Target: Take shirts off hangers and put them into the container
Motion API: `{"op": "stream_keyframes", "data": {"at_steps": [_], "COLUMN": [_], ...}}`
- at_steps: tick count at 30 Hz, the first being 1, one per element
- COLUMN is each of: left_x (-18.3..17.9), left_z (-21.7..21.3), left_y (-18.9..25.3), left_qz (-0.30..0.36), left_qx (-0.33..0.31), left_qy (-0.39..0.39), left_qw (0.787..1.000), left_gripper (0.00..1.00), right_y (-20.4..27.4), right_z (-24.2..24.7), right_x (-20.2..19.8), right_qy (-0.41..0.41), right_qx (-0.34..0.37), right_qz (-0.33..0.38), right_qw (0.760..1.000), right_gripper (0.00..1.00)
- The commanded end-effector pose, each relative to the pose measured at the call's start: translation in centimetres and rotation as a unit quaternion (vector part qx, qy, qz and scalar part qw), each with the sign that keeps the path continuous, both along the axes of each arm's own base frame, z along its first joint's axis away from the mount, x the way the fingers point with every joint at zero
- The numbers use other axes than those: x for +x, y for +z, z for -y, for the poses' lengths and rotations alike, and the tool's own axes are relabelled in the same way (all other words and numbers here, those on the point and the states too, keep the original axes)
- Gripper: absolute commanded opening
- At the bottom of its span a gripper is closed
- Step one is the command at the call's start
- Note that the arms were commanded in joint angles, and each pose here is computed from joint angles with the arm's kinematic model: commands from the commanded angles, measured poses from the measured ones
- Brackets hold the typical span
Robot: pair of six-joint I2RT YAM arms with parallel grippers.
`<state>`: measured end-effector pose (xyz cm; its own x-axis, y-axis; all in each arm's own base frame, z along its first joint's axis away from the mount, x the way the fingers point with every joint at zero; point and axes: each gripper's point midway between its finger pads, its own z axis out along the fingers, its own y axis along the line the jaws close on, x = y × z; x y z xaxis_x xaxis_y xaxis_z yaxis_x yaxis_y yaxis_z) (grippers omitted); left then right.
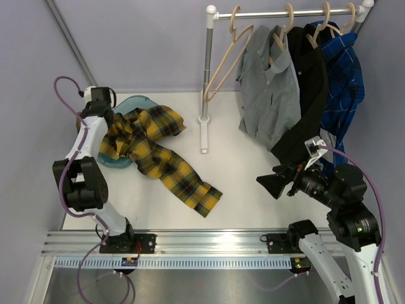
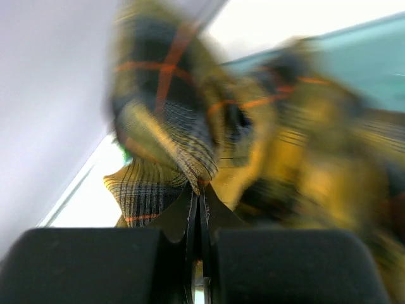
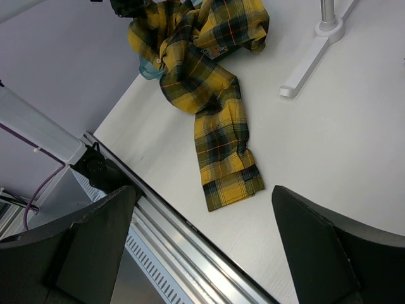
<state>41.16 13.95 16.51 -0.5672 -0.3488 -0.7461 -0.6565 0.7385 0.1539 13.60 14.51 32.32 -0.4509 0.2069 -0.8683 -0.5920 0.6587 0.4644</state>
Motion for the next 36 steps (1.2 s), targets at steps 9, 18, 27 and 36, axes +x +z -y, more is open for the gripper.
{"op": "stream_keyframes", "data": {"at_steps": [9,18,27,36], "left_x": [5.0,5.1,4.7,-4.2], "left_z": [10.7,10.5,11.3,21.1], "left_y": [-4.9,-12.9,0.8,5.9], "left_qz": [0.002,-0.069,0.053,0.083], "left_qx": [-0.111,-0.206,-0.169,-0.165], "left_qy": [-0.089,-0.087,-0.142,-0.262], "left_qw": [0.990,0.972,0.974,0.947], "left_gripper": [0.00,0.13,0.99,0.99], "right_y": [0.1,-0.1,0.4,0.7], "right_z": [-0.2,0.1,0.2,0.9], "right_x": [0.3,0.4,0.3,-0.5], "right_qy": [0.001,-0.011,-0.013,-0.026], "right_qx": [0.004,0.001,0.005,0.001], "right_qz": [-0.003,-0.008,0.001,0.021], "right_qw": [1.000,1.000,1.000,0.999], "right_gripper": [0.99,1.00,1.00,0.99]}}
